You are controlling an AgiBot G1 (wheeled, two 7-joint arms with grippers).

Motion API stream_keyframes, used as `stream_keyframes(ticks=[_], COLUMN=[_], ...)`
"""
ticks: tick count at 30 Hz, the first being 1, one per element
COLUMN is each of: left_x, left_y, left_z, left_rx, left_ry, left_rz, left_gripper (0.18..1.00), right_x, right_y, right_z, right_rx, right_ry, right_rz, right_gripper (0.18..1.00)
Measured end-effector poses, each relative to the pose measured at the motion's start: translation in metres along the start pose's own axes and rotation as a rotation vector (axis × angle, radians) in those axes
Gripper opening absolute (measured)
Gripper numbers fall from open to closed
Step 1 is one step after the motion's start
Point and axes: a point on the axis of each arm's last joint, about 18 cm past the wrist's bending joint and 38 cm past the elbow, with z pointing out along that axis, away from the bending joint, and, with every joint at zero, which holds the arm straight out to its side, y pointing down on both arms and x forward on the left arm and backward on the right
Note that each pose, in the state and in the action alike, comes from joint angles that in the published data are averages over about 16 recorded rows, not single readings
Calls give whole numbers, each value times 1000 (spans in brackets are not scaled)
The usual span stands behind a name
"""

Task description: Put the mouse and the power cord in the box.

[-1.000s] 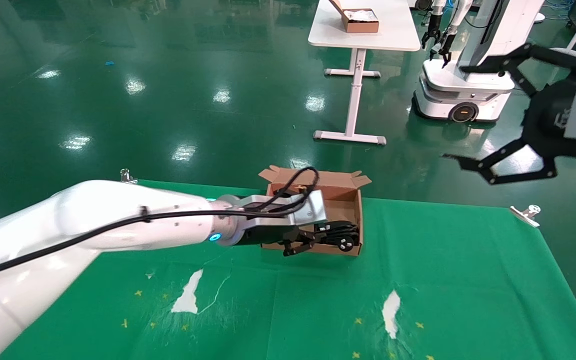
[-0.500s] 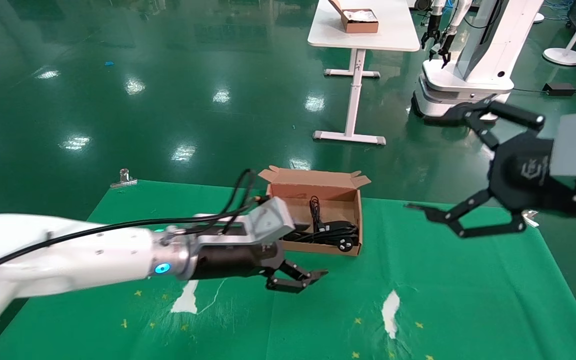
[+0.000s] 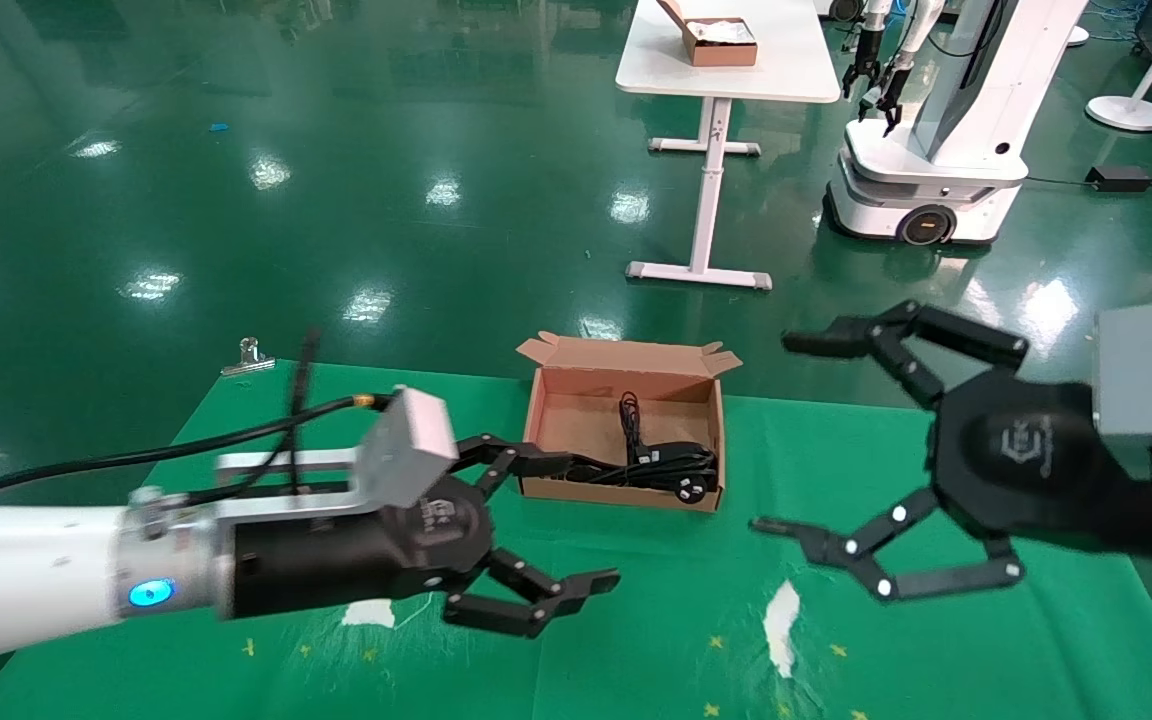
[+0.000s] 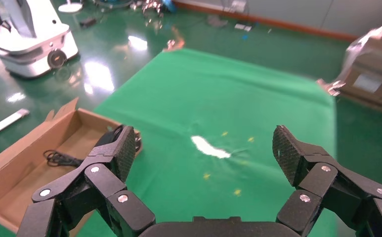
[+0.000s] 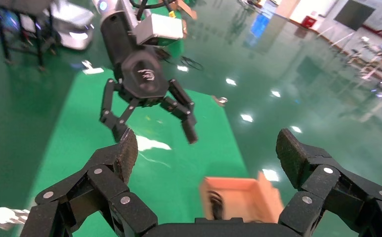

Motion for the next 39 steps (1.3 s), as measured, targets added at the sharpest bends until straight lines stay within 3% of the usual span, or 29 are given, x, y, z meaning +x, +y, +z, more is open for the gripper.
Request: stream_keyframes(ticks=[10,22,29,39], left_x=[28,66,78,77], left_y=[-16,-40,-47,-46], left_z=[-60,-123,-138,-137], left_rx=[116,201,216,215], left_ry=[51,123,146,145], left_rz=[-23,14,31,29], left_gripper=[999,1000,1000,1000], right_x=[-32,-66,-73,-72], right_y=[0,-2,-3,-3], right_z=[8,14,14,14], right_rx=[69,132,146,146], right_ry=[-79,-164,-183,-182], right_rz=[166,336,373,371], right_gripper=[1001,1001,1001,1001])
